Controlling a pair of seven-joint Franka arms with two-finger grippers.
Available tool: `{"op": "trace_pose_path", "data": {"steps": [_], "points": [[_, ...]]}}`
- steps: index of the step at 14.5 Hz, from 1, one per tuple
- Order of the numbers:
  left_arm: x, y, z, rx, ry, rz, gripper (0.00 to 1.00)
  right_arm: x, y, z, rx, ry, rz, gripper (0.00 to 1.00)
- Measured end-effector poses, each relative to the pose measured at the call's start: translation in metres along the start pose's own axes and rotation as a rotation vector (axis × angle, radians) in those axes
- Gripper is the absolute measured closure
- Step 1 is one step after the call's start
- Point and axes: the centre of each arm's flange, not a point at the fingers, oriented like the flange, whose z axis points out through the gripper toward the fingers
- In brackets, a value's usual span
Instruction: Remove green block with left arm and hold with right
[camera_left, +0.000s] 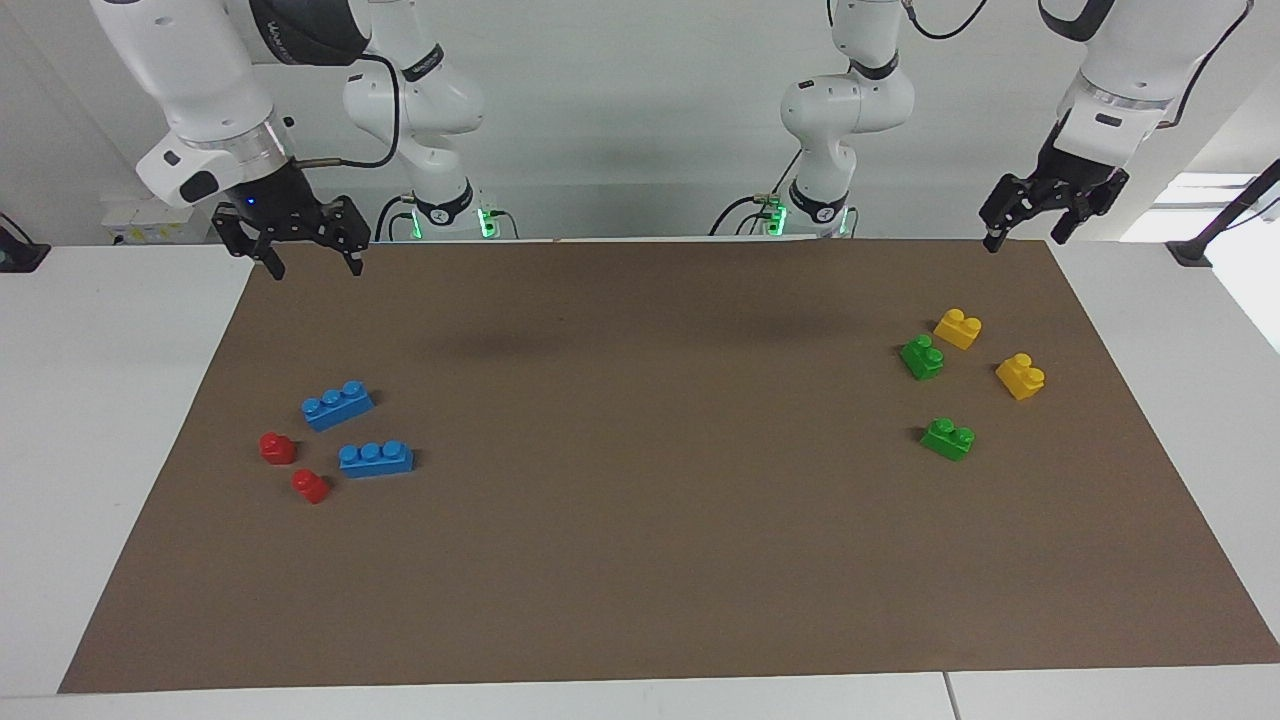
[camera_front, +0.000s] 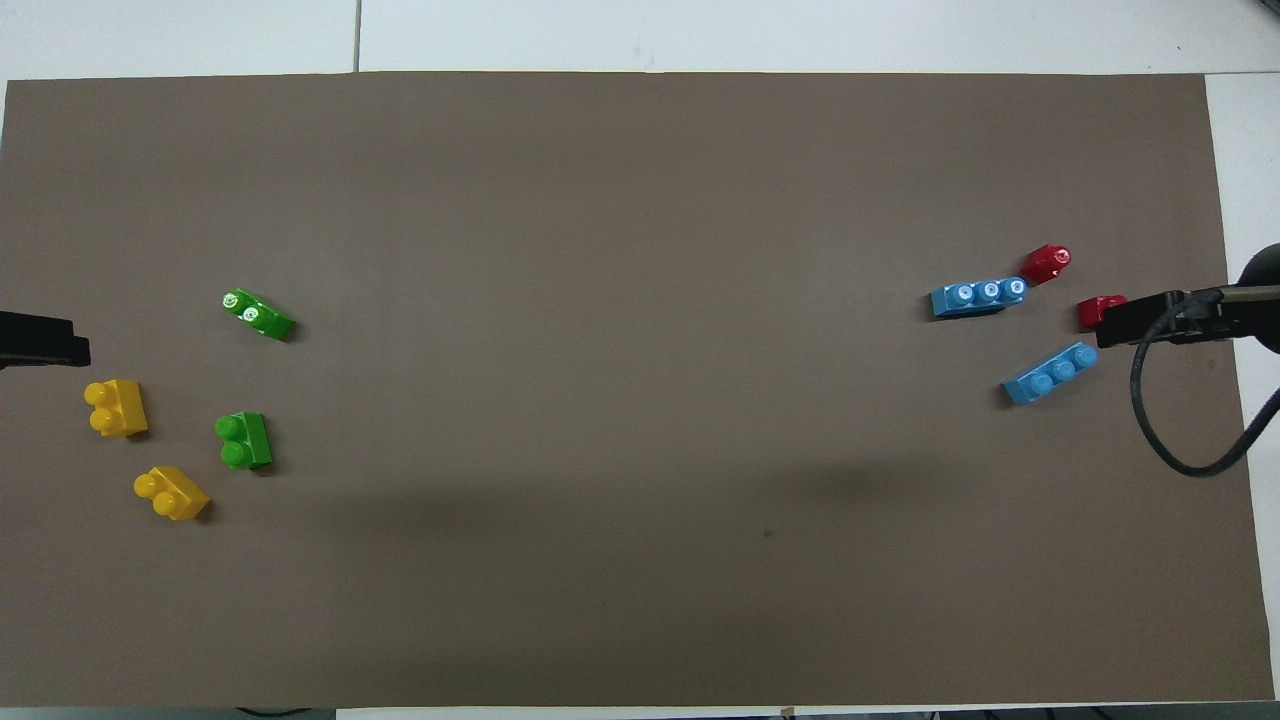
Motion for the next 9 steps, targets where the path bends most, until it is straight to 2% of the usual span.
{"op": "trace_pose_path", "data": {"steps": [9], "points": [[-0.0027,0.0041,0.0037,-0.038,-0.024,0.022,0.0,-0.0023,0.0019,0.0006,0.0,-0.014,0.003,0.0]]}}
